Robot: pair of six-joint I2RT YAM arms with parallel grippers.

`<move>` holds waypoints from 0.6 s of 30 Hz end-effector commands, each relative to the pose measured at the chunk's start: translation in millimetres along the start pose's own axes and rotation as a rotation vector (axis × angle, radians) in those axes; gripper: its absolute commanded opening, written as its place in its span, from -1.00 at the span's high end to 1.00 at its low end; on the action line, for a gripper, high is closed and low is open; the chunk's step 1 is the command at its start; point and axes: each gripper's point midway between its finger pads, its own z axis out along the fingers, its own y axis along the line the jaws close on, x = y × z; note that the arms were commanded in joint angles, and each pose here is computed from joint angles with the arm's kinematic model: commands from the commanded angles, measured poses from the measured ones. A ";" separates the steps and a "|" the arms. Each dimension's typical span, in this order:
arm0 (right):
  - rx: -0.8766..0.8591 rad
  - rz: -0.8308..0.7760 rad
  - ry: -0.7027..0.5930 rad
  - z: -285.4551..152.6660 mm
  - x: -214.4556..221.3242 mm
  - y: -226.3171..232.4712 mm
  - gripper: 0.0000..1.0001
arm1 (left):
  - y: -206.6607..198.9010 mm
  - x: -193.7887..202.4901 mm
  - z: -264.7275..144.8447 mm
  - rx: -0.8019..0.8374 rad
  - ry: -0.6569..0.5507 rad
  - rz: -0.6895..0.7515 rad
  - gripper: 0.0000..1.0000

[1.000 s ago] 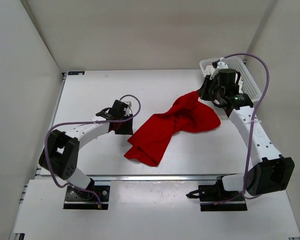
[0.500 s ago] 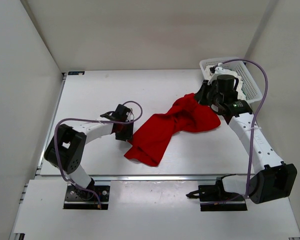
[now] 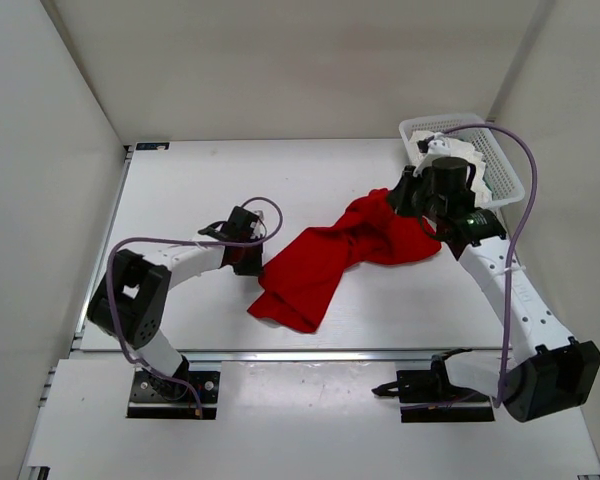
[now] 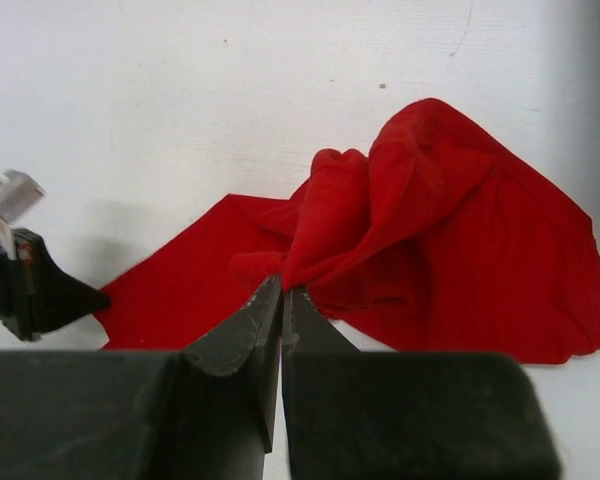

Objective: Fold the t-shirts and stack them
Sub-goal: Flatten out the tshirt

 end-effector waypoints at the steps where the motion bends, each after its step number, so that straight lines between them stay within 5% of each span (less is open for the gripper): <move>1: 0.000 -0.063 -0.084 -27.9 -20.7 25.2 1.00 | -8.4 -49.9 -52.4 0.065 -0.173 -0.029 1.00; 10: 0.003 -0.078 -0.237 -147.4 -60.9 87.6 1.00 | -19.0 -157.1 -255.8 0.206 -0.655 -0.037 1.00; 13: -0.009 -0.102 -0.259 -146.1 -76.8 99.3 1.00 | -1.2 -167.0 -269.4 0.181 -0.690 -0.058 1.00; 18: -0.054 -0.103 -0.138 -45.3 -81.9 76.2 1.00 | 28.1 -180.4 -216.5 0.124 -0.635 -0.147 1.00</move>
